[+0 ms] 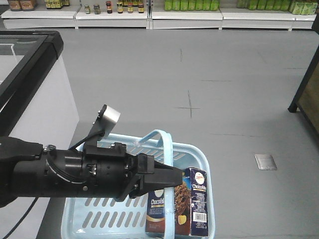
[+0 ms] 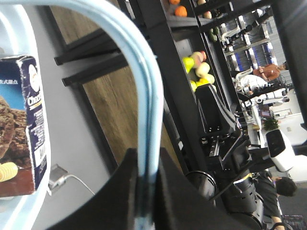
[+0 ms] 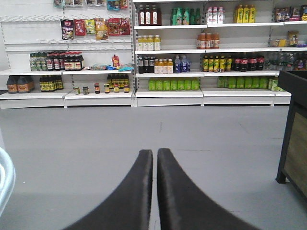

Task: Left arm holds basket, right arm returns cookies
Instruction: 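Drive forward toward the drink shelves holding the basket in left gripper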

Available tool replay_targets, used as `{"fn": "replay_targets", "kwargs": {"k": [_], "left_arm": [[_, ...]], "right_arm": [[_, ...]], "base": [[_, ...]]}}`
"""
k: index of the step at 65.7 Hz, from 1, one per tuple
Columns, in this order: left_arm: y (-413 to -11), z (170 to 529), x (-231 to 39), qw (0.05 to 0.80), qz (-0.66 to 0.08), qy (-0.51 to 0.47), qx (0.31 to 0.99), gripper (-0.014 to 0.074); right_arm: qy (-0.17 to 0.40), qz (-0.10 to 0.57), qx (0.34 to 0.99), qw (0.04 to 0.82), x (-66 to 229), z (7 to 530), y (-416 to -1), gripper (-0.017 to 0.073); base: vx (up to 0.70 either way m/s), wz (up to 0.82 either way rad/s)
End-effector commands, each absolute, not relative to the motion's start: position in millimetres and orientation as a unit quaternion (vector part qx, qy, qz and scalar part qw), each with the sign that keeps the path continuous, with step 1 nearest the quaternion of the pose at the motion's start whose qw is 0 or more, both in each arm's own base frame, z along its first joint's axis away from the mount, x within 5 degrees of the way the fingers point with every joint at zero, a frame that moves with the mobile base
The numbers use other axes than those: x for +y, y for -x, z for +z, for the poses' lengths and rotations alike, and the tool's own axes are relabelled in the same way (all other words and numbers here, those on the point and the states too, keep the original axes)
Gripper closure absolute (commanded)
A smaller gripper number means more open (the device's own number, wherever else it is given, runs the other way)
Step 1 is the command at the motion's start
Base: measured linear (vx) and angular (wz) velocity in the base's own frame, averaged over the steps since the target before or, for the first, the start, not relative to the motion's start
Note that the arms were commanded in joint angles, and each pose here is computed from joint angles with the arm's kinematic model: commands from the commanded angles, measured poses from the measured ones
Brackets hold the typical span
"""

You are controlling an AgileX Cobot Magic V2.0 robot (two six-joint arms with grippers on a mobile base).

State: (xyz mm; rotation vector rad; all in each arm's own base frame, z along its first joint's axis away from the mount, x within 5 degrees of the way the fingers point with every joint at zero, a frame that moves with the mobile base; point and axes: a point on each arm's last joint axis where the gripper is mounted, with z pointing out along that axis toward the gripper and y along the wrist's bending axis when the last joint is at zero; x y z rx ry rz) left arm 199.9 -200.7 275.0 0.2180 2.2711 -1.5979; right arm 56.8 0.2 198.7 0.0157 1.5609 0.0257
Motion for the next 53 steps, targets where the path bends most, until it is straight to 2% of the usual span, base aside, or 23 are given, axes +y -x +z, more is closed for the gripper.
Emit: {"fn": "replay_targets", "kwargs": {"k": [1,53], "left_arm": [[-197.7,305.0,-201.2,0.193,-0.617,-0.068,0.76,0.0596],[-197.8,305.0,-201.2,0.193,-0.617,-0.068,0.76,0.0596]], "right_arm": [[0.001,0.008,0.681,0.733,0.7,199.8,-56.3,0.057],[0.001,0.008,0.681,0.733,0.7,199.8,-56.3,0.057]], "base": [[0.49,0.03],[0.49,-0.05]]}}
